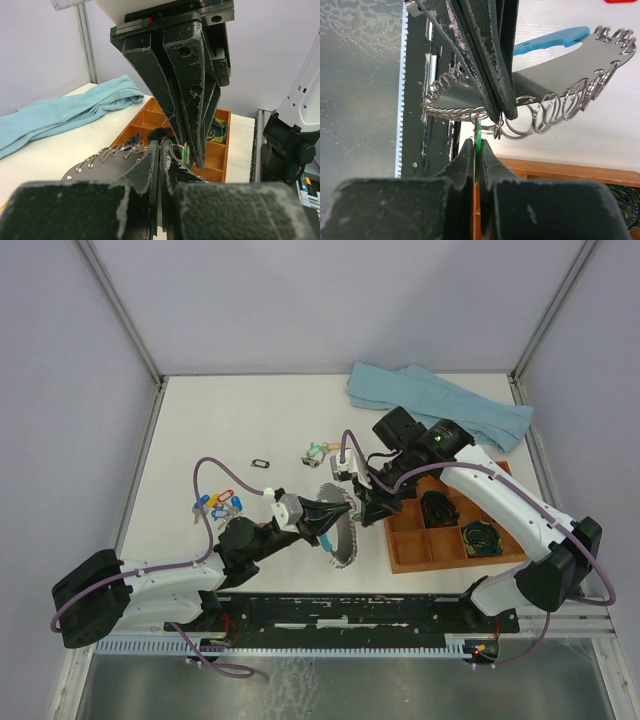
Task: Remove the keys from the keyring
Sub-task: Remove the key from the keyring.
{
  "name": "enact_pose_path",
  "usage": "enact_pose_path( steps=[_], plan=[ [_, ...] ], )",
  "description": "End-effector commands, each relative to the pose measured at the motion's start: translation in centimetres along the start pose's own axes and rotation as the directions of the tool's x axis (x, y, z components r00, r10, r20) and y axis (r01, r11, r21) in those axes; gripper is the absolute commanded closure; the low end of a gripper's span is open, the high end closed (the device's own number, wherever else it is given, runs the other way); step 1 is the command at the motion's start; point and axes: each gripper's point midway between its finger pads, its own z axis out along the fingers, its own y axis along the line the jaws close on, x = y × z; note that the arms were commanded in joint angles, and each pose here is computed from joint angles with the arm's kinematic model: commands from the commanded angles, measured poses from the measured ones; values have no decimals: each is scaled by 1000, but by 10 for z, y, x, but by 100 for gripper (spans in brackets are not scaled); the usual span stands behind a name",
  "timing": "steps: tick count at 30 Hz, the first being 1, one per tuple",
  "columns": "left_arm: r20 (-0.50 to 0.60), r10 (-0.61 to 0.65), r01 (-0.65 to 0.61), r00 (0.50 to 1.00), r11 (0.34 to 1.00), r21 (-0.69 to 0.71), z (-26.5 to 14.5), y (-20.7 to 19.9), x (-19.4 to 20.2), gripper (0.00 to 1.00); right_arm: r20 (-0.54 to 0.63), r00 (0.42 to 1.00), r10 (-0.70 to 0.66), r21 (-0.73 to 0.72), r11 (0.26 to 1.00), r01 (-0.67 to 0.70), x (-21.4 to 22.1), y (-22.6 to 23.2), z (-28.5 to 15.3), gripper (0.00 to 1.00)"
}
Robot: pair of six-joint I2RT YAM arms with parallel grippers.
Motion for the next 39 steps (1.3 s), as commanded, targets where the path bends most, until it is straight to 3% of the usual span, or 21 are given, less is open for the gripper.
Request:
enact_pose_path(
  steps=[1, 9, 18, 24, 39],
  plan=[
    [206, 18, -13, 978, 1000, -27, 5, 5, -56, 97, 39, 999, 13, -81, 997, -10, -10, 16, 0, 99],
    [202, 15, -11, 979, 1000, -24, 2, 4, -54, 97, 95, 994, 54, 8, 998, -55, -9, 1, -23, 99],
    [209, -23, 32, 978, 999, -37, 8, 7, -50, 97, 46, 997, 65, -38, 997, -63, -4, 4, -5, 99],
    [185, -13, 27, 983, 997, -73, 8, 14, -41, 97, 73, 997, 34, -51, 998, -30, -8, 15, -11, 99],
    [241, 18, -20, 970, 1000, 4, 0, -1, -52, 97, 116, 987, 111, -131, 987, -96, -15, 15, -5, 99]
  ],
)
